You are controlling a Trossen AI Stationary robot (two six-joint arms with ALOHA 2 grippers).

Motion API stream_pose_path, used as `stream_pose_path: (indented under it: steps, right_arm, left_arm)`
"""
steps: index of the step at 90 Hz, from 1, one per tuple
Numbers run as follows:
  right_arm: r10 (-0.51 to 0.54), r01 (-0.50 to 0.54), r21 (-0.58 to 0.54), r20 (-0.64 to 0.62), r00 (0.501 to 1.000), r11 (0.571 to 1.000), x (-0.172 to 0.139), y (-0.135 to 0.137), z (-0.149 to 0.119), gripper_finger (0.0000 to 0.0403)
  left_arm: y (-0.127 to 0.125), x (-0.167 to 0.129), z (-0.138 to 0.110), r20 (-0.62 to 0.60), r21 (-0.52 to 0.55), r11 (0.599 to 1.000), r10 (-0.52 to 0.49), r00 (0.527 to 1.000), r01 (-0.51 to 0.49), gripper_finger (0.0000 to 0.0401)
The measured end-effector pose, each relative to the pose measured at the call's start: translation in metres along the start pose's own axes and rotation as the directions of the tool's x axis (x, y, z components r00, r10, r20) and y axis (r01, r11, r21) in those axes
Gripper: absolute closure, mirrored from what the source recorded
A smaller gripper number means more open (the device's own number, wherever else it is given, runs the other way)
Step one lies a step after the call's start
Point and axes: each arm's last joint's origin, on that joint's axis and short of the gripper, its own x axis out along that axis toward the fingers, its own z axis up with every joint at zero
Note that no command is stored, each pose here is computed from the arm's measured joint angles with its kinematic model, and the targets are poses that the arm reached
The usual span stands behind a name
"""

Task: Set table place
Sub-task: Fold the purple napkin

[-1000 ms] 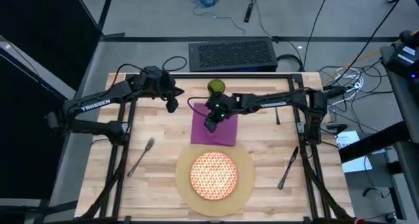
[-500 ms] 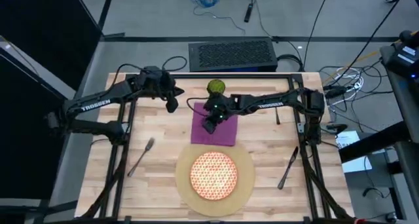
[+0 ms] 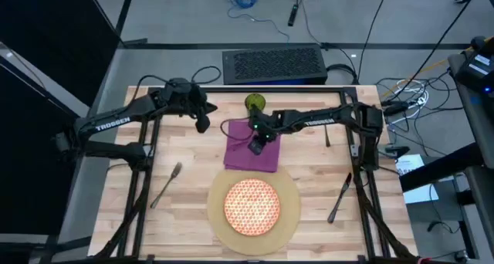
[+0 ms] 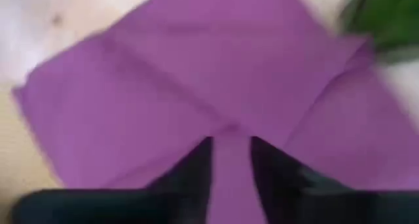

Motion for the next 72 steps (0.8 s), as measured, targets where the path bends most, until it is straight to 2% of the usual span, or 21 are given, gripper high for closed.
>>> stream_pose_path:
  steps: [4, 16, 32, 54, 72]
  right_arm:
    - [-0.003, 0.003, -0.004, 0.014, 1.0, 1.0, 0.0, -0.002, 0.002, 0.0387]
    - [-0.015, 0.015, 0.002, -0.005, 1.0, 1.0, 0.0, -0.007, 0.002, 0.04]
    - [-0.115, 0.115, -0.002, -0.024, 0.993, 0.993, 0.0, -0.012, -0.002, 0.0403]
    - [-0.156, 0.157, -0.005, -0.09, 0.984, 0.988, 0.031, -0.018, -0.011, 0.0403]
    - [-0.166, 0.166, 0.008, -0.058, 0.984, 0.986, 0.034, -0.017, -0.009, 0.0403]
  left_arm:
    - [0.0, 0.0, 0.0, -0.001, 0.0, 1.0, 0.0, 1.0, 0.0, 0.0401]
    - [0.0, 0.0, -0.001, -0.011, -0.003, 1.0, -0.002, 1.0, 0.002, 0.0401]
    - [0.0, 0.0, -0.002, -0.016, -0.002, 1.0, -0.002, 1.0, 0.002, 0.0401]
    - [0.0, 0.0, -0.002, -0.018, -0.003, 1.0, -0.002, 1.0, 0.002, 0.0401]
    - [0.0, 0.0, -0.002, -0.025, -0.003, 1.0, -0.003, 1.0, 0.003, 0.0401]
